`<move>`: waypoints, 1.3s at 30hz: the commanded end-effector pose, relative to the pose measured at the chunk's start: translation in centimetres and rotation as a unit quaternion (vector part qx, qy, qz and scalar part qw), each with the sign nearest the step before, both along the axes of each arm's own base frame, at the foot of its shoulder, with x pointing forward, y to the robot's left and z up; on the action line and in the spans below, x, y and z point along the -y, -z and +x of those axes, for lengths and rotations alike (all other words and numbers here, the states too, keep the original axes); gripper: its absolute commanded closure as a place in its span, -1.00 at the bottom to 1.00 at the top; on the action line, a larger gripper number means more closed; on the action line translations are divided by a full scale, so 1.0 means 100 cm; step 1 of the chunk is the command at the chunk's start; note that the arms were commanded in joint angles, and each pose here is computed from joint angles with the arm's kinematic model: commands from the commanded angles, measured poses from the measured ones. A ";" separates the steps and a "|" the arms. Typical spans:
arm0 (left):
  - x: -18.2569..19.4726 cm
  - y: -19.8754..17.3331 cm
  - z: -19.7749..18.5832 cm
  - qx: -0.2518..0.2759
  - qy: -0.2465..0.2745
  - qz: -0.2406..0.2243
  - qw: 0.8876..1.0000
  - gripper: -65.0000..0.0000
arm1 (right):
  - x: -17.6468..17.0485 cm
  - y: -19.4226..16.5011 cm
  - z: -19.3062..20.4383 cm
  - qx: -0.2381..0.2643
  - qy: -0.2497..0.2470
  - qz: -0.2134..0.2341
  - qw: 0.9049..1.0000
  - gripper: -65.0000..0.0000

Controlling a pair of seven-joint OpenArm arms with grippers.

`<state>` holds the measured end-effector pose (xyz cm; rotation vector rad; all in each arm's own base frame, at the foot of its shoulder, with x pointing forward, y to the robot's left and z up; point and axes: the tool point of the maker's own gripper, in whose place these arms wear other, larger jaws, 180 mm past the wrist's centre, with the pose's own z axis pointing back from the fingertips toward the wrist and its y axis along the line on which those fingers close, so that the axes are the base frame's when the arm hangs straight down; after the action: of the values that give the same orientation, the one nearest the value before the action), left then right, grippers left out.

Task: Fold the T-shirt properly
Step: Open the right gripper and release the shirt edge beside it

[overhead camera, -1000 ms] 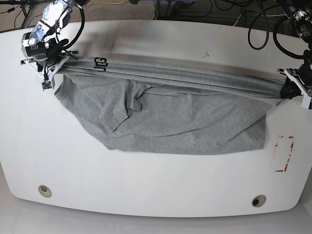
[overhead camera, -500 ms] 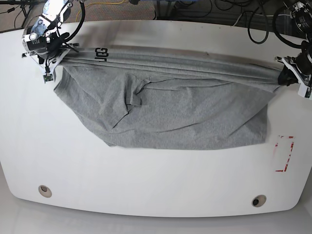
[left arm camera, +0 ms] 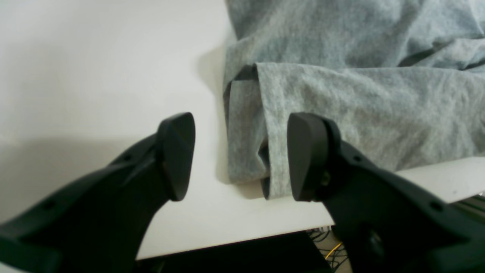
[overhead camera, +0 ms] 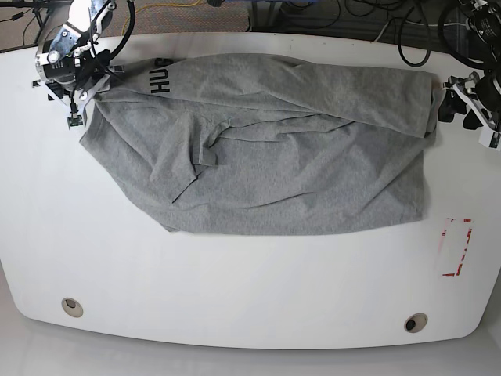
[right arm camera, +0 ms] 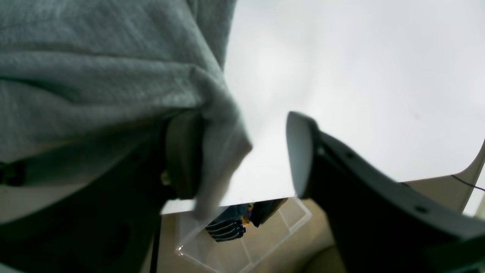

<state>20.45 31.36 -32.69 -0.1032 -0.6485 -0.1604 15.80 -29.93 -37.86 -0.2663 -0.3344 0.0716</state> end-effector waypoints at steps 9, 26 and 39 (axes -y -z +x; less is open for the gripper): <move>0.000 -0.026 0.017 0.043 0.014 0.018 0.999 -0.12 | 0.005 -0.009 0.008 0.016 0.000 -0.010 1.000 -0.16; 0.003 -0.049 0.045 0.092 0.020 0.022 0.995 -0.12 | -0.008 -0.038 0.047 0.156 0.017 0.102 0.982 -0.17; 0.003 -0.057 0.053 0.107 0.020 0.022 0.994 -0.12 | -0.018 -0.043 0.045 0.160 0.017 0.156 0.975 -0.18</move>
<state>25.05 30.90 -28.45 -0.0694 -0.8084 -0.2029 20.21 -27.92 -34.27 0.0350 -0.6324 -0.0719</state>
